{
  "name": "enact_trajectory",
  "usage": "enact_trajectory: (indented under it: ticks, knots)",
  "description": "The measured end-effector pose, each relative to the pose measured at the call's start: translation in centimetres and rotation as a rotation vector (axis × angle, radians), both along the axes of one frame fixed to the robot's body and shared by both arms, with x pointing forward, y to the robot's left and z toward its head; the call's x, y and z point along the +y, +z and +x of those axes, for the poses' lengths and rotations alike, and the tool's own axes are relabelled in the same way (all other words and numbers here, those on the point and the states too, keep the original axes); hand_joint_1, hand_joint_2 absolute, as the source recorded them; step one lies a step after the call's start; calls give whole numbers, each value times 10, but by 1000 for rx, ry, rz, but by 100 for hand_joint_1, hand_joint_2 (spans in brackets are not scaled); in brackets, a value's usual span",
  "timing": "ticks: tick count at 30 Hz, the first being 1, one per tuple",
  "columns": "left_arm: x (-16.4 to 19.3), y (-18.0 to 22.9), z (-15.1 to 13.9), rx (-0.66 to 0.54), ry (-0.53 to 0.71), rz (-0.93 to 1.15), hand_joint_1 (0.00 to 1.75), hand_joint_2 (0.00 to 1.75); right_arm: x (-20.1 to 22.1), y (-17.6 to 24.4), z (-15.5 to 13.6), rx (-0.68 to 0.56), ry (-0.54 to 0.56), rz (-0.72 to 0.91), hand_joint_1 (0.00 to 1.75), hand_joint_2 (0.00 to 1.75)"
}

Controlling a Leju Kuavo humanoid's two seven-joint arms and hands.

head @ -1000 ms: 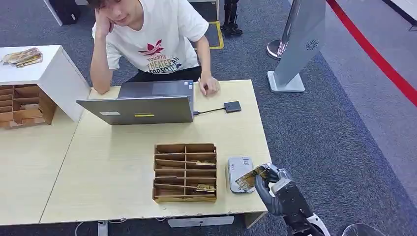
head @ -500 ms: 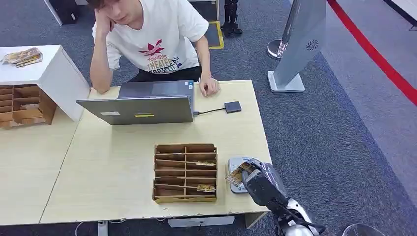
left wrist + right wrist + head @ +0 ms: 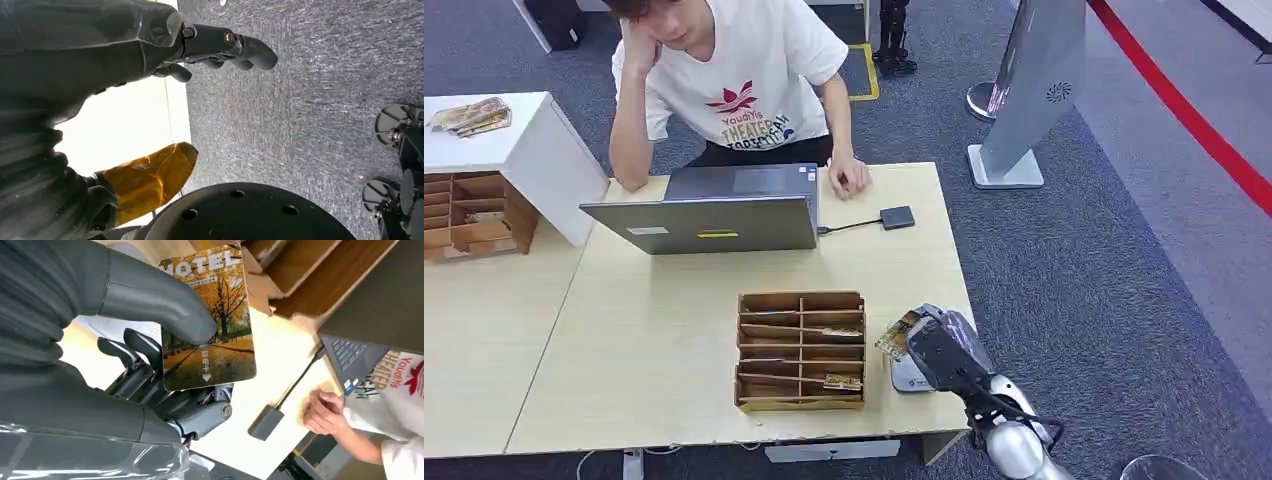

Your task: Pass the card to the sensor for recognition and then transmit it.

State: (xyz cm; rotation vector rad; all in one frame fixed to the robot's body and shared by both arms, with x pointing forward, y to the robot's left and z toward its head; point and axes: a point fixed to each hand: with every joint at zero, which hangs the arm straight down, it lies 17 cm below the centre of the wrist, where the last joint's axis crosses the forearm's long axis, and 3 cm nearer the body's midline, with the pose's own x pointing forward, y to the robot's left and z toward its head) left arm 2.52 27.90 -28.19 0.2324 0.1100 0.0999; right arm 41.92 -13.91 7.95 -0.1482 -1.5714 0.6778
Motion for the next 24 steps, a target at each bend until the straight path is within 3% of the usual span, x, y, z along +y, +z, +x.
enact_trajectory:
  ticks: [24]
  knots:
    - [-2,0,0,3,-6,-12,0,175,-20,-64,20,73,-37,-324,175,175]
